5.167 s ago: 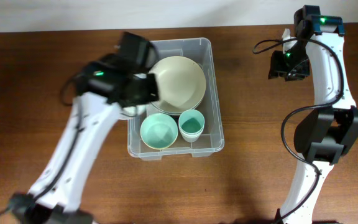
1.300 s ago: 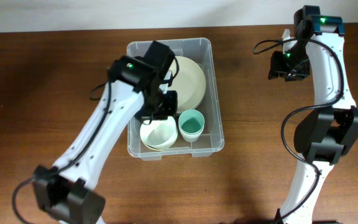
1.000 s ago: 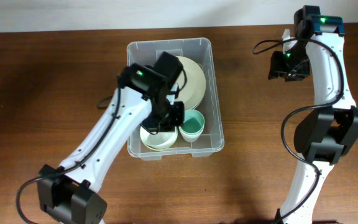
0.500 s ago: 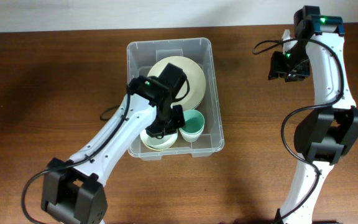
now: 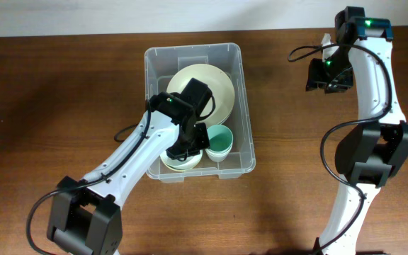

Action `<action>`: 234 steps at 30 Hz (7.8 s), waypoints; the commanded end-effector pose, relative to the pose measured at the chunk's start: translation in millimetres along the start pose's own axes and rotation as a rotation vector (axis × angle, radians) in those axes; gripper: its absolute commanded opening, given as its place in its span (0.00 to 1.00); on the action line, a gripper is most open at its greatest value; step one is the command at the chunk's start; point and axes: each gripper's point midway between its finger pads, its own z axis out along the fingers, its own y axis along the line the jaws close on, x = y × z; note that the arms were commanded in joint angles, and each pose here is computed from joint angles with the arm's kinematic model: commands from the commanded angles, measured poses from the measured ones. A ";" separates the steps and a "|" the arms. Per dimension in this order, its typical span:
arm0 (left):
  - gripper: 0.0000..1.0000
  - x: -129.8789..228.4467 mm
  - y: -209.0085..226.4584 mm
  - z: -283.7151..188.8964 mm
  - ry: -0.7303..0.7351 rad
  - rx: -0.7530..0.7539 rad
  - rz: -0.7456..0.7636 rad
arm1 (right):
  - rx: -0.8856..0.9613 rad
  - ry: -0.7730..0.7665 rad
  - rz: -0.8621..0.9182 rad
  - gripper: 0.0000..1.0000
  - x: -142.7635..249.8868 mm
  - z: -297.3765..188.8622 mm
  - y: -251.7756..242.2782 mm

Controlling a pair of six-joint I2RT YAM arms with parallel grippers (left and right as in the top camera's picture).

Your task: Pack container

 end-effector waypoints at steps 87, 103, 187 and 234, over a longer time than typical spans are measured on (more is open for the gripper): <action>1.00 -11.9 247.7 -179.5 -0.836 -0.177 -0.122 | 0.065 -0.624 -0.218 0.99 -16.6 -190.3 113.4; 1.00 9.6 263.8 -165.4 -0.815 -0.229 -0.183 | 0.085 -0.555 -0.152 0.99 49.3 -222.4 92.8; 1.00 11.2 285.9 -175.4 -0.842 -0.357 -0.244 | 0.093 -1.180 -0.245 0.99 209.6 -139.6 24.1; 1.00 11.7 286.0 -174.8 -0.839 -0.357 -0.244 | 0.055 -1.400 -0.221 0.99 208.9 -43.1 17.0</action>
